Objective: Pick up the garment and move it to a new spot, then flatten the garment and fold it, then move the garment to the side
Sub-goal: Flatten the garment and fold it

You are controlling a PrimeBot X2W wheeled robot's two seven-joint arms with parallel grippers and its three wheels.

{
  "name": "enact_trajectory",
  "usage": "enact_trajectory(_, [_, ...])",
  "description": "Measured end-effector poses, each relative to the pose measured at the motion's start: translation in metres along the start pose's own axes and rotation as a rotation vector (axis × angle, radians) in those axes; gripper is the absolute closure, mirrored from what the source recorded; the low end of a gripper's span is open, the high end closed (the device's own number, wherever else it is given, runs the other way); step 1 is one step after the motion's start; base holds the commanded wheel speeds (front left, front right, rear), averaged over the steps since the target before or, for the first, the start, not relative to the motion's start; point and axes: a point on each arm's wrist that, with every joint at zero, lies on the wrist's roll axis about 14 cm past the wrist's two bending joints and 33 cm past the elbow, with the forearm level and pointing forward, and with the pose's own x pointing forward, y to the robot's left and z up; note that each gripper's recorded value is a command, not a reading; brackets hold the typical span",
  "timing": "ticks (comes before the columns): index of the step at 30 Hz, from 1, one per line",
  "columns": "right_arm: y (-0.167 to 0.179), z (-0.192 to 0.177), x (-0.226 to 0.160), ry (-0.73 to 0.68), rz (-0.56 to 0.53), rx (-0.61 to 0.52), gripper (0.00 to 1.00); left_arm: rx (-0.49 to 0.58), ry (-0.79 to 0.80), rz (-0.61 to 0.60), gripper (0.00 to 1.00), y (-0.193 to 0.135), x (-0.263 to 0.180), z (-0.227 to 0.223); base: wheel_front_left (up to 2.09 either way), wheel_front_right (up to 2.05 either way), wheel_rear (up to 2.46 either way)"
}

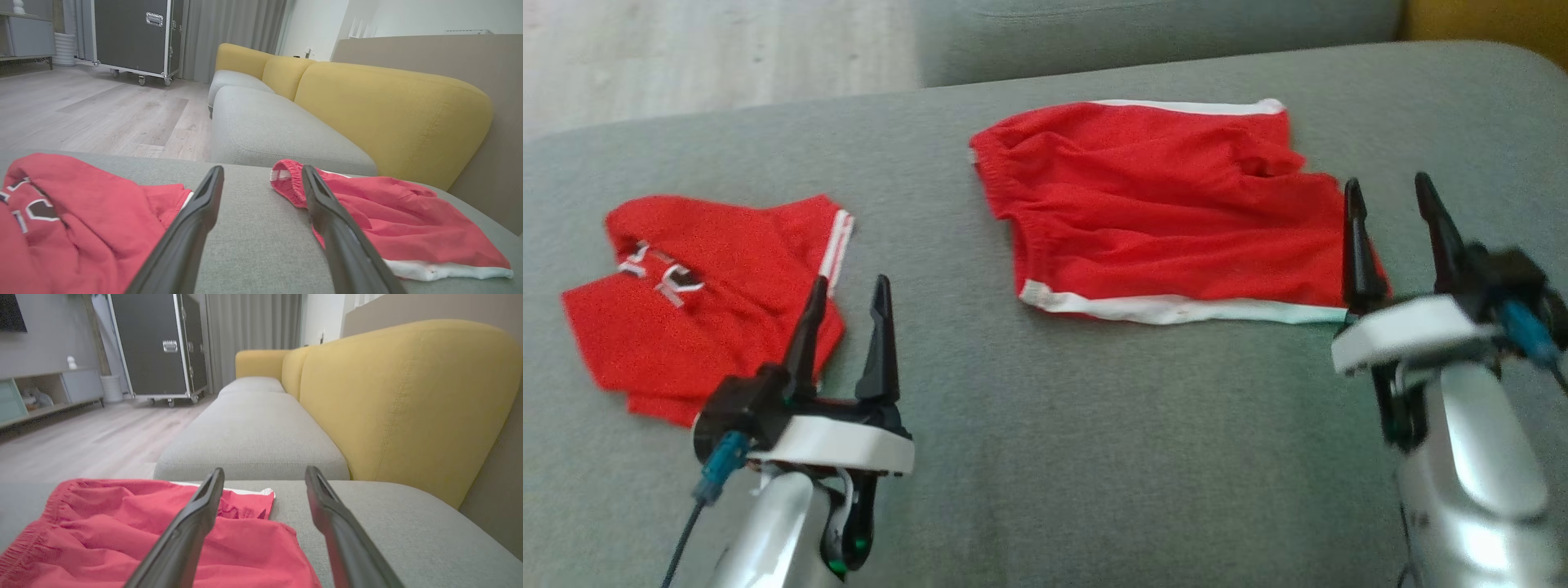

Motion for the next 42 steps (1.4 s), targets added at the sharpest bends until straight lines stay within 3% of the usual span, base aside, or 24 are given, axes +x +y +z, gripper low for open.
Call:
enact_trajectory(5, [-0.001,-0.008,-0.053,-0.022,-0.022,0.104,0.0,-0.001,-0.011,-0.051,0.0,-0.015,0.013,0.001,0.0,0.0,0.0])
enact_trajectory(9, [-0.002,-0.019,-0.072,0.007,-0.037,0.13,0.0,0.004,0.002,-0.075,0.0,-0.021,0.015,-0.006,0.0,0.0,0.0])
enact_trajectory(16, [-0.005,-0.017,-0.068,-0.003,-0.047,0.14,0.0,0.039,0.044,-0.134,0.0,-0.031,0.018,-0.022,0.0,0.0,0.0])
enact_trajectory(28, [-0.016,-0.029,-0.06,0.025,-0.079,0.149,0.0,0.22,0.335,-0.367,0.0,-0.065,0.04,-0.096,0.0,0.0,0.0])
enact_trajectory(36, [-0.031,-0.037,-0.061,0.046,-0.124,0.15,0.0,0.203,0.425,-0.419,0.0,-0.074,0.048,-0.125,0.0,0.0,0.0])
enact_trajectory(38, [-0.031,-0.041,-0.062,0.058,-0.127,0.149,0.0,0.196,0.415,-0.429,0.82,-0.077,0.048,-0.124,0.0,0.0,0.0])
enact_trajectory(39, [-0.031,-0.041,-0.062,0.058,-0.127,0.149,0.0,0.196,0.415,-0.429,1.0,-0.077,0.048,-0.124,0.0,0.0,0.0])
enact_trajectory(42, [-0.029,-0.049,-0.064,0.087,-0.122,0.139,0.0,0.19,0.388,-0.439,1.0,-0.08,0.05,-0.119,0.0,0.0,0.0])
